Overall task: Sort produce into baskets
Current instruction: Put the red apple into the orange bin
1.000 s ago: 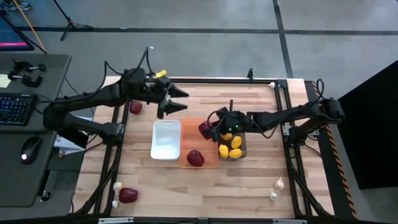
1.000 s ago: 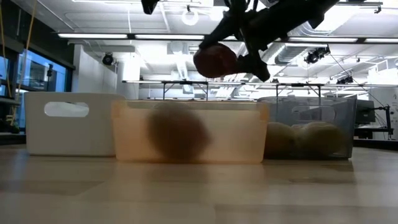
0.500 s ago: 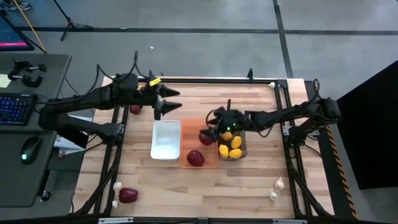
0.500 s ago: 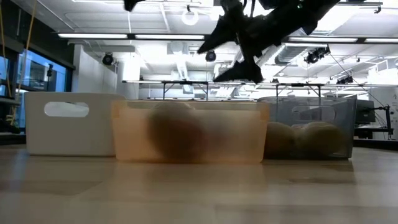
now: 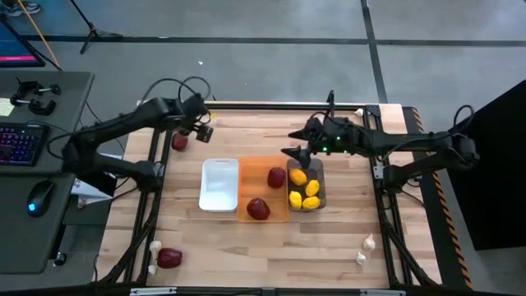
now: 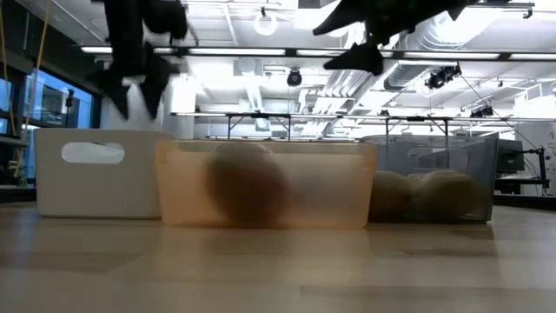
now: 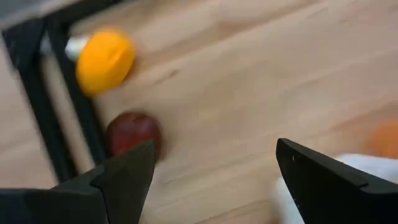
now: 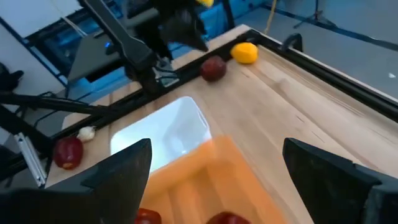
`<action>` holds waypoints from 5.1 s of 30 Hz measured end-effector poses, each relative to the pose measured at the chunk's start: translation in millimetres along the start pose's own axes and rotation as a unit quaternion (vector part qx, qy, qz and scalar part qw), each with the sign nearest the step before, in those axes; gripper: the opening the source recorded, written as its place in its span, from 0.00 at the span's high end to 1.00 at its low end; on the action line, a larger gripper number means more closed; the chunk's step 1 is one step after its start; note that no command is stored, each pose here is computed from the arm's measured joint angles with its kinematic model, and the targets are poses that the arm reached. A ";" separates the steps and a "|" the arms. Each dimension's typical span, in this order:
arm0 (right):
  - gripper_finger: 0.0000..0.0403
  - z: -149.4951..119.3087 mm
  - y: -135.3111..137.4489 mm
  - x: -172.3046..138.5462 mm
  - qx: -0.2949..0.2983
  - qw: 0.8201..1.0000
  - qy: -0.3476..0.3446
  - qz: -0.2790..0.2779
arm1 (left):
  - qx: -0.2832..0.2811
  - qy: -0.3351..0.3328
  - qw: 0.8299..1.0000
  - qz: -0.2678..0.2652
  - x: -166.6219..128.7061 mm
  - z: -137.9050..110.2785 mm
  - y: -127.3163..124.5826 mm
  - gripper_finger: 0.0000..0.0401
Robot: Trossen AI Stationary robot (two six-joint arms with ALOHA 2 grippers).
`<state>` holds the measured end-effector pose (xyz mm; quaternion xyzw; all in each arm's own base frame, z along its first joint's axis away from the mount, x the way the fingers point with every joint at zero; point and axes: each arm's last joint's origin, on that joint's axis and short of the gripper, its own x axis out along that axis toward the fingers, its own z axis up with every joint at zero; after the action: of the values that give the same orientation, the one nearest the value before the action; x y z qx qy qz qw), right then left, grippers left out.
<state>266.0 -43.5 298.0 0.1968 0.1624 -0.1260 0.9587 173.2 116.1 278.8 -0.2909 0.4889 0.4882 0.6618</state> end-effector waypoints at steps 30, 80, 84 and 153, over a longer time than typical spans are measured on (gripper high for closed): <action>0.13 -14.6 10.3 -0.9 0.032 0.998 0.055 0.004 | -0.128 0.038 0.981 0.139 123.1 -30.6 45.5 0.20; 0.13 -21.5 8.2 -2.0 -0.019 0.996 0.077 -0.036 | 0.144 -0.182 0.881 -0.412 8.7 -101.9 -184.3 0.37; 0.13 -21.5 8.3 -2.0 -0.019 0.996 0.077 -0.036 | 0.162 -0.193 0.880 -0.403 11.9 -97.0 -185.1 0.36; 0.13 -26.0 1.0 -4.0 -0.031 0.988 0.079 -0.126 | 0.477 0.201 0.841 -0.154 -45.9 -368.7 -105.2 0.17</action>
<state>255.9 -31.1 277.1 0.1540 0.2648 -0.2246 0.9251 135.1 -255.7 181.8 -0.1027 0.7328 0.0167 0.6724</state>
